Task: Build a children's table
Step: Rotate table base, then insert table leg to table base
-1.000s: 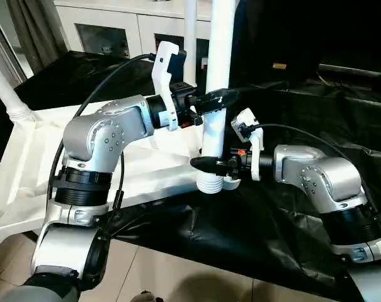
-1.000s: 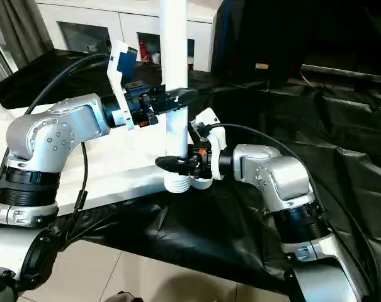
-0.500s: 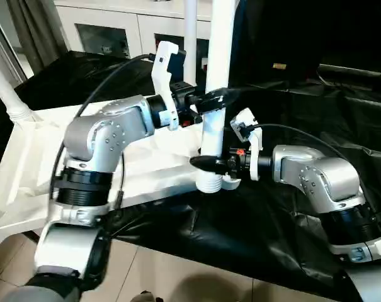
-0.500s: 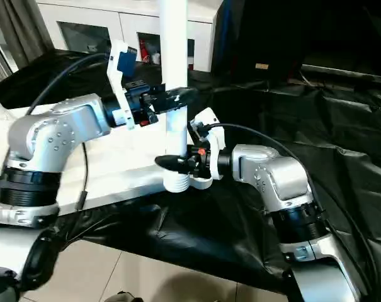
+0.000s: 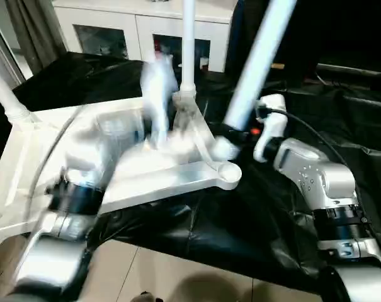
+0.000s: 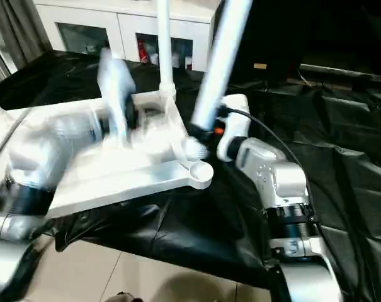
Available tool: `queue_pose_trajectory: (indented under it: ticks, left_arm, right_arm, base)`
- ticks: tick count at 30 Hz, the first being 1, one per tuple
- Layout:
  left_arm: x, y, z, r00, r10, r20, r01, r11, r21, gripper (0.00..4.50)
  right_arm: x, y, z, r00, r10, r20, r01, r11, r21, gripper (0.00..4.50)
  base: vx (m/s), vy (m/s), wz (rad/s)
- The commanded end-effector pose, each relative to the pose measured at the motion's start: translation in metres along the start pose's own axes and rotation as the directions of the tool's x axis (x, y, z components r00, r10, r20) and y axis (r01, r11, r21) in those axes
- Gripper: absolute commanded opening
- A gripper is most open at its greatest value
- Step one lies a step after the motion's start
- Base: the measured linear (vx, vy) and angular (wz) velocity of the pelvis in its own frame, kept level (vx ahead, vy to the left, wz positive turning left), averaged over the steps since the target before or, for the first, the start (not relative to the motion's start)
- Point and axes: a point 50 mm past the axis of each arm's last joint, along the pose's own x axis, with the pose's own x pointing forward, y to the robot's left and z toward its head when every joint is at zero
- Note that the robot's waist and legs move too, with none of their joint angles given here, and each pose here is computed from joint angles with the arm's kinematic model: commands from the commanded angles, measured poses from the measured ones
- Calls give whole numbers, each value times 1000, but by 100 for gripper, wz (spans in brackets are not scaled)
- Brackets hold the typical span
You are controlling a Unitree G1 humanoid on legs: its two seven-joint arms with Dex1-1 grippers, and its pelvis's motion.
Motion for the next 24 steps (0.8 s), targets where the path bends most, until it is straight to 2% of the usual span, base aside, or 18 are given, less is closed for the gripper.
queue_pose_trajectory:
  ticks: [1, 6, 8, 17, 24]
  left_arm:
    - [8, -5, -15, 995, -34, -91, 42, 996, 84, 295]
    - [14, -6, -36, 979, -57, -197, 76, 993, 90, 295]
    - [16, -7, -45, 970, -66, -235, 88, 993, 82, 265]
    - [17, -7, -56, 961, -112, -254, 128, 991, 48, 181]
    - [17, -7, -54, 962, -143, -234, 153, 988, 25, 124]
  right_arm:
    - [-3, -6, -2, 999, -47, 4, 48, 998, -32, 191]
    - [-4, -5, -6, 999, -53, 7, 53, 998, -37, 191]
    - [-4, -4, -8, 999, -51, 3, 51, 998, -37, 191]
    - [-5, -3, -11, 999, -52, 0, 52, 998, -47, 191]
    - [-5, -2, -12, 999, -50, -5, 49, 998, -48, 191]
  base:
    - [0, 0, 0]
    - [0, 0, 0]
    - [0, 0, 0]
    - [0, 0, 0]
    - [0, 0, 0]
